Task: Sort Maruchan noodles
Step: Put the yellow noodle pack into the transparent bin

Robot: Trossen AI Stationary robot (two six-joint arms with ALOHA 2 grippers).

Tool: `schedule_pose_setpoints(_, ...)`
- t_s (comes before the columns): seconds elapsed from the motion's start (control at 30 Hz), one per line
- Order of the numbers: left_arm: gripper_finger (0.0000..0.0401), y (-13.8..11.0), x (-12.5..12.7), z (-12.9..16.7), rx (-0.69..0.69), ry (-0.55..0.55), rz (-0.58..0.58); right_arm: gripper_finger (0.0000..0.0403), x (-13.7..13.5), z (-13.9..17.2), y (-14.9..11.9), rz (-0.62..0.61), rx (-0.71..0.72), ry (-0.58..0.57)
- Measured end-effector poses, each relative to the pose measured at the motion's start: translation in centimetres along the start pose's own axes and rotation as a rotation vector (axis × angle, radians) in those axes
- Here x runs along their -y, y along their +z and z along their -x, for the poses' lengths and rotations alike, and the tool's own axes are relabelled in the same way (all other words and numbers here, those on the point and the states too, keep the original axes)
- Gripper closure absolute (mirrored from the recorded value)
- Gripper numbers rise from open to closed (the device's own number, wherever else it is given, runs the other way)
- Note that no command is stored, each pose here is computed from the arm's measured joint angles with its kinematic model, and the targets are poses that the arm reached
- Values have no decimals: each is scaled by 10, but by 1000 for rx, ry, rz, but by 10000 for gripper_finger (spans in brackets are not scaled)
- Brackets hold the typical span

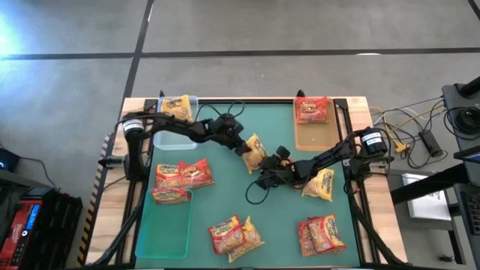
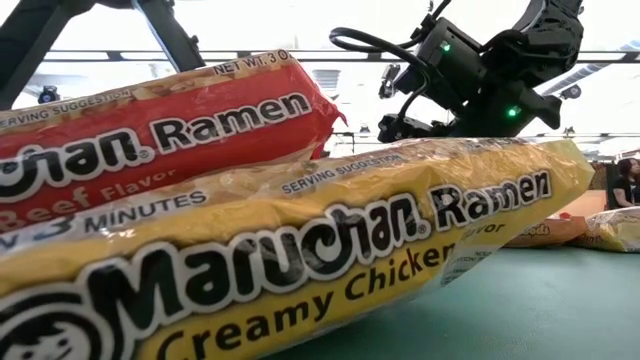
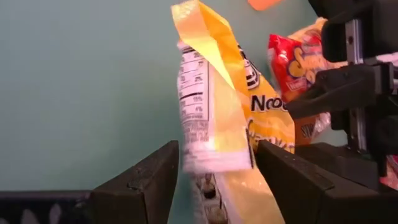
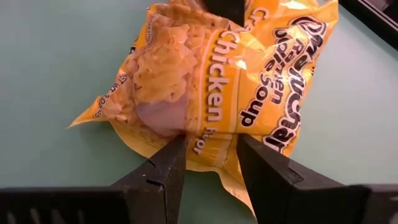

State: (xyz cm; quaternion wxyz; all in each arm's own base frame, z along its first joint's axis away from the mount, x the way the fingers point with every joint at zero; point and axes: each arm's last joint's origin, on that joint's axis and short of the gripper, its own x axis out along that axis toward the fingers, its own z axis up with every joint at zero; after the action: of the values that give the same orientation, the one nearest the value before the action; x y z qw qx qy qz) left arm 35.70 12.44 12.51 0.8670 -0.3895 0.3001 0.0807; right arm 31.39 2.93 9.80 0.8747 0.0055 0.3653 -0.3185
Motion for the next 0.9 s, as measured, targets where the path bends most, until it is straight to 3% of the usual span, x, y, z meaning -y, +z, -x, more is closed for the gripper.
schedule_pose_setpoints(0.23, 222, 4, 4, 0, -10, -27, -27, 266, 1, 1, 0, 40, -3, -1)
schedule_pose_setpoints(0.57, 335, 4, 6, 2, -29, -59, -23, 266, 4, 17, 8, 51, 3, 41)
schedule_pose_setpoints(0.9, 334, 8, 11, 14, -41, -71, -31, 266, -1, 26, 12, 35, -26, 191)
